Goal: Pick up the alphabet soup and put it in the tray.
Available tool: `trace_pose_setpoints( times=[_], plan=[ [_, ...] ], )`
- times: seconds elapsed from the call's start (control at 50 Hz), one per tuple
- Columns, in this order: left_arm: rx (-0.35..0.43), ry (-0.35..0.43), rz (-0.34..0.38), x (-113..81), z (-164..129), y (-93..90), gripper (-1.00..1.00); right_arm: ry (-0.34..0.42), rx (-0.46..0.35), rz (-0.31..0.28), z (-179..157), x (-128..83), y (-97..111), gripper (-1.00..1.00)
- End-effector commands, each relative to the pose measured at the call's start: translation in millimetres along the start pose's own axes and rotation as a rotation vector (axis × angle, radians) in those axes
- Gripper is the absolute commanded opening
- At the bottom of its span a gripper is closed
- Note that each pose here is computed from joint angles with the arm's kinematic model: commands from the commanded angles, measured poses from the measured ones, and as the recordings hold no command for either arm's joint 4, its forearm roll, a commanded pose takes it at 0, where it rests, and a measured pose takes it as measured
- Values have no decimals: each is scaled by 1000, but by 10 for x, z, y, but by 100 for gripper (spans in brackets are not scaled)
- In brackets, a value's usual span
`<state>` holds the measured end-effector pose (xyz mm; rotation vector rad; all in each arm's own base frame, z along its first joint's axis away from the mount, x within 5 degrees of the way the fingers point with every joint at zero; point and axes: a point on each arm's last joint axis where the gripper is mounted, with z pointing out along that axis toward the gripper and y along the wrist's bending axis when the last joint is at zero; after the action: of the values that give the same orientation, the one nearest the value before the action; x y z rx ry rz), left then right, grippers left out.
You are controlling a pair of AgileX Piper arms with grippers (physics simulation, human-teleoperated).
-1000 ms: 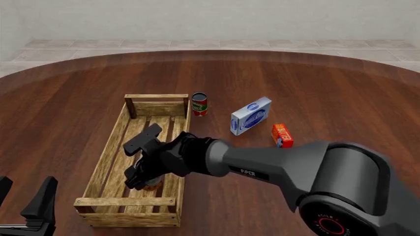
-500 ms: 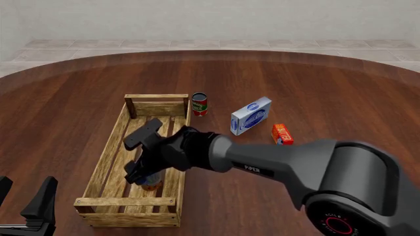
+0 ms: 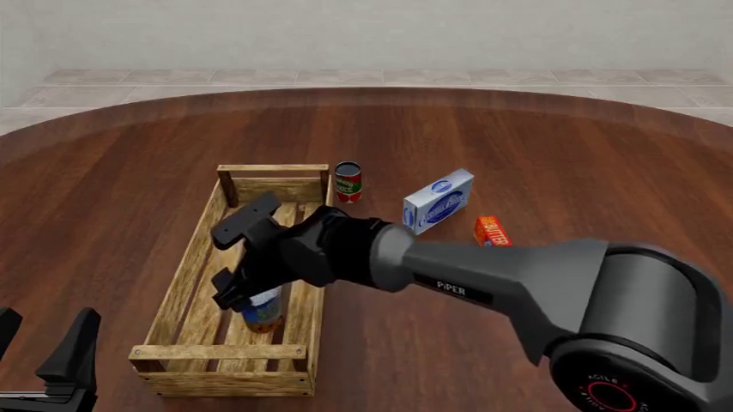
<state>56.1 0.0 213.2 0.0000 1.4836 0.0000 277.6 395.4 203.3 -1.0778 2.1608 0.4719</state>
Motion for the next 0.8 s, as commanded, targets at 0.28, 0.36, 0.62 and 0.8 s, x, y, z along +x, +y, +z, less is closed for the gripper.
trace_pose_setpoints(
  times=[0.28, 0.36, 0.62, 0.8],
  plan=[
    [0, 0, 0, 0, 0, 0, 100, -72, 15, -27, -409, -337, -93, 100],
    [0, 0, 0, 0, 0, 0, 100, -94, 17, -36, -535, -430, -100, 100],
    [0, 0, 0, 0, 0, 0, 100, -168, 23, -60, -1004, -645, -108, 100],
    [0, 0, 0, 0, 0, 0, 100, -213, 30, -69, -1362, -694, -130, 100]
  ],
)
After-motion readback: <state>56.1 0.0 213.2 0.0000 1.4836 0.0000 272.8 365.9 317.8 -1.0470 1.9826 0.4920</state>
